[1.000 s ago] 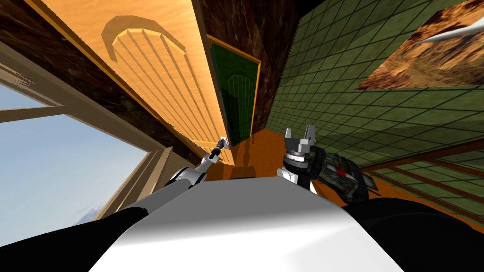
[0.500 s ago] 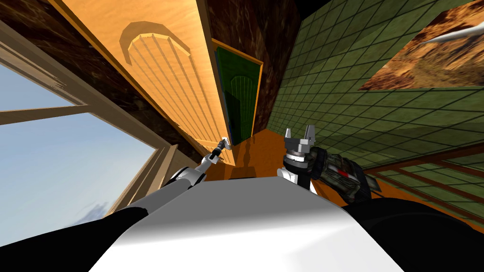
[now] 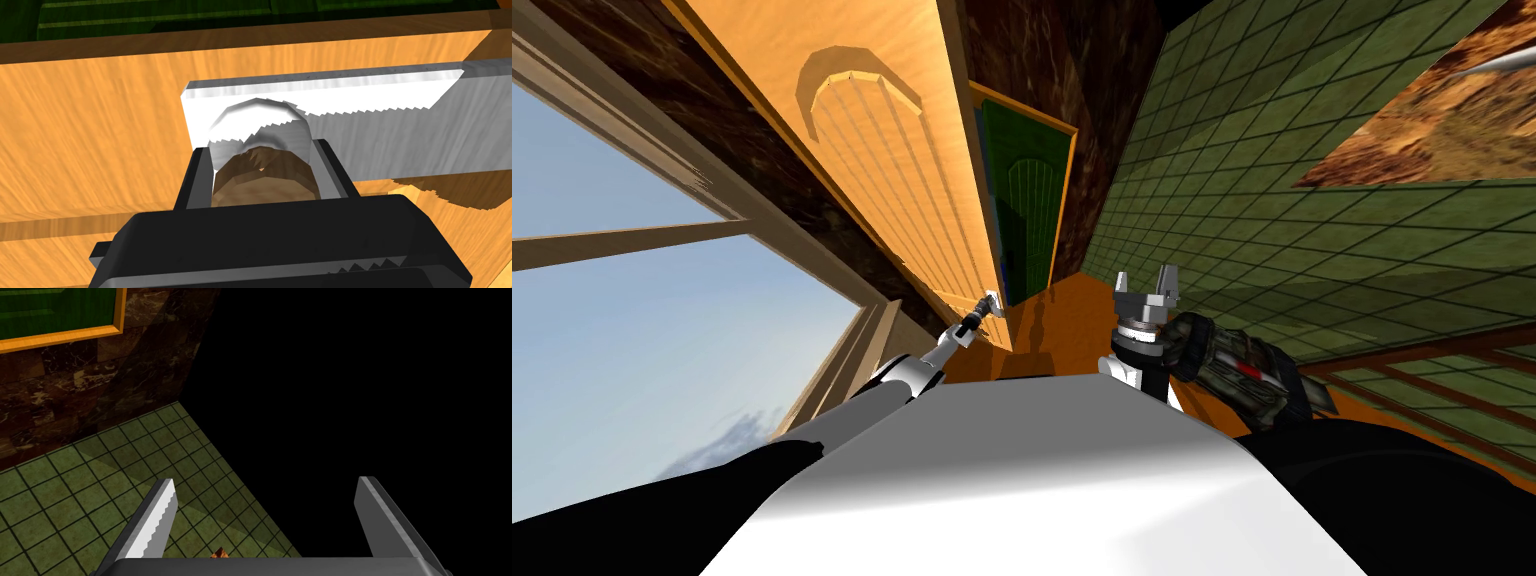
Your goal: Pull the door open
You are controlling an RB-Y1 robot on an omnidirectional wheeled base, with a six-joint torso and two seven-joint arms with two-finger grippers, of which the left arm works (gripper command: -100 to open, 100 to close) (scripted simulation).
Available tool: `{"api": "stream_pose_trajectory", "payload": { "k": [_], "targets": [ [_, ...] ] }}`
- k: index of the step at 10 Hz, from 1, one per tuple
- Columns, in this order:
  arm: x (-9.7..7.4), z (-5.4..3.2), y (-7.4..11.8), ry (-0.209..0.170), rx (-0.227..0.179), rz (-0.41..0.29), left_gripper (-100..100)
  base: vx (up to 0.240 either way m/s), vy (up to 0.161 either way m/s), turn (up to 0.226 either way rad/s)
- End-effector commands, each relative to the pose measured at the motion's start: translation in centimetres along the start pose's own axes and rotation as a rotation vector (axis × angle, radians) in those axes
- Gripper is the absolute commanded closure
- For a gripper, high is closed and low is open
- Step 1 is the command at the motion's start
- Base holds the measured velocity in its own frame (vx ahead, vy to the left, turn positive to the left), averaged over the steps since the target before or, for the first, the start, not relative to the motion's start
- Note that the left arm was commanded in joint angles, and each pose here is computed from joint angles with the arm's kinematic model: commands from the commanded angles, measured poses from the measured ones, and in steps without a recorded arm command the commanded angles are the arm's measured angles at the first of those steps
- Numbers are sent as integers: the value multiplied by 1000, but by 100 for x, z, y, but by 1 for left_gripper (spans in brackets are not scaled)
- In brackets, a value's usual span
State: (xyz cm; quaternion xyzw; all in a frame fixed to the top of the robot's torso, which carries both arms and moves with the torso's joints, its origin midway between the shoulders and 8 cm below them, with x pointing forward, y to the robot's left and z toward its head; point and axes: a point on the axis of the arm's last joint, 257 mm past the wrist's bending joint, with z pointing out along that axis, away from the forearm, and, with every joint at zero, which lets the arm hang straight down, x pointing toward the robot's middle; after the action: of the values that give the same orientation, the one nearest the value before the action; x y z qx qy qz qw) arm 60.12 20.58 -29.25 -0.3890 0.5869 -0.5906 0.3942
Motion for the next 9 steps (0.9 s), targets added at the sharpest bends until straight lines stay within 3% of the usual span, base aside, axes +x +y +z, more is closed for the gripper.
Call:
{"api": "stream_pose_trajectory", "payload": {
  "k": [1, 7, 8, 9],
  "targets": [
    [0, 0, 0, 0, 0, 0, 100, -49, 31, 4],
    [145, -376, -19, 184, 17, 17, 100, -13, 9, 133],
    [154, -378, -31, 188, 21, 16, 100, -11, 11, 62],
    [190, -458, -30, 224, 21, 16, 100, -10, 10, 81]
  ]
}}
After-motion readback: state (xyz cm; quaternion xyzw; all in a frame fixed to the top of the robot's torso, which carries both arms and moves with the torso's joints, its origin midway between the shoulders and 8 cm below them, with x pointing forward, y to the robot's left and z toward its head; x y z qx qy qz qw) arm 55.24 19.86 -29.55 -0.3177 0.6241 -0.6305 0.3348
